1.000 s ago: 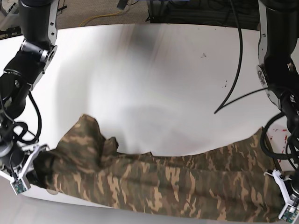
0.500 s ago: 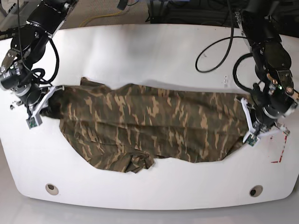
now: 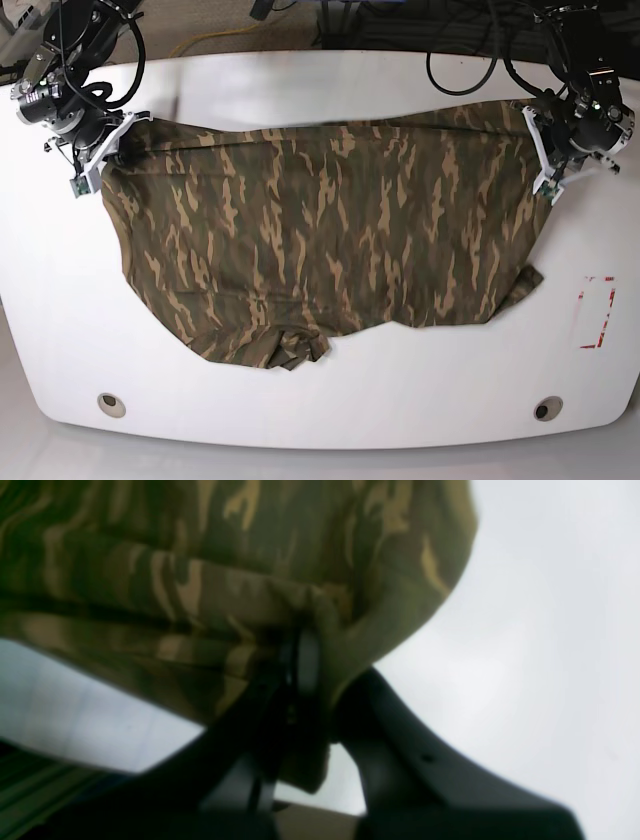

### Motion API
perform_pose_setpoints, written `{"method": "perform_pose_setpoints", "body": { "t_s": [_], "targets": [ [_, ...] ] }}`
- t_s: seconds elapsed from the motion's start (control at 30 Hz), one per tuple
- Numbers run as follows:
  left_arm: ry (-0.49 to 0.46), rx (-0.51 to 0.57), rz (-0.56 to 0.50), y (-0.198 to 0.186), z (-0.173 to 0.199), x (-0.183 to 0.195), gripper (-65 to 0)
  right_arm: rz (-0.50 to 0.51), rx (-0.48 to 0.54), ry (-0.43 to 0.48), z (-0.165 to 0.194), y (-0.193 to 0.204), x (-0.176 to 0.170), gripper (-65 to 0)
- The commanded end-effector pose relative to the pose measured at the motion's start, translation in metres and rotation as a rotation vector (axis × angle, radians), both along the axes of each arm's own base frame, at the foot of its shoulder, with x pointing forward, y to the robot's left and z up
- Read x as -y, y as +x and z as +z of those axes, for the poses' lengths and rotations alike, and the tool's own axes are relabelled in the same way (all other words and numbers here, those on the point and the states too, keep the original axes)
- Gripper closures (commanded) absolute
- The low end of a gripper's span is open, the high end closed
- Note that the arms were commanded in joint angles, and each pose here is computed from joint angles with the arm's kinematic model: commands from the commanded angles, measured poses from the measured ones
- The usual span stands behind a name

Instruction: Fold the T-shirt properly

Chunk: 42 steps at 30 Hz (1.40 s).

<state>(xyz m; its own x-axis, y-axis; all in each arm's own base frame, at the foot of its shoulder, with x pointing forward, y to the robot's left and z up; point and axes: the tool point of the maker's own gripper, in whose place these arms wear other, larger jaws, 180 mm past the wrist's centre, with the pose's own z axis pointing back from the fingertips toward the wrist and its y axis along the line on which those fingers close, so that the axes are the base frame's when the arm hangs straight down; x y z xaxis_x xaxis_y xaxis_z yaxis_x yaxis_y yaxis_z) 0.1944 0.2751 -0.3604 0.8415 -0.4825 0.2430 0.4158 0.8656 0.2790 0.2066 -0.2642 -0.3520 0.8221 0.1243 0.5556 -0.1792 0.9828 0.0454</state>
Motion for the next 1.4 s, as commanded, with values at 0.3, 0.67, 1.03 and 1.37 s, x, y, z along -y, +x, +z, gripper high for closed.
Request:
{"method": "perform_pose_setpoints", "body": {
  "t_s": [0.3,0.67,1.03,1.37],
  "targets": [
    [0.019,-0.013,0.055,-0.038,-0.005,-0.023,0.0,-0.050,-0.040,0.046,-0.014,-0.034,-0.006,0.0],
    [0.001,0.095,0.026,0.004,0.012,-0.014,0.0,-0.049,0.028,0.063,-0.006,-0.012,-0.008,0.0],
    [-0.080,0.353,-0.177,0.127,0.071,0.060,0.0,-0.108,0.134,0.023,0.017,0.072,0.025,0.0],
    [-0.110,0.544,-0.218,0.206,0.143,0.078,0.0,-0.084,0.241,-0.025,0.074,0.155,0.056,0.0]
  ]
}}
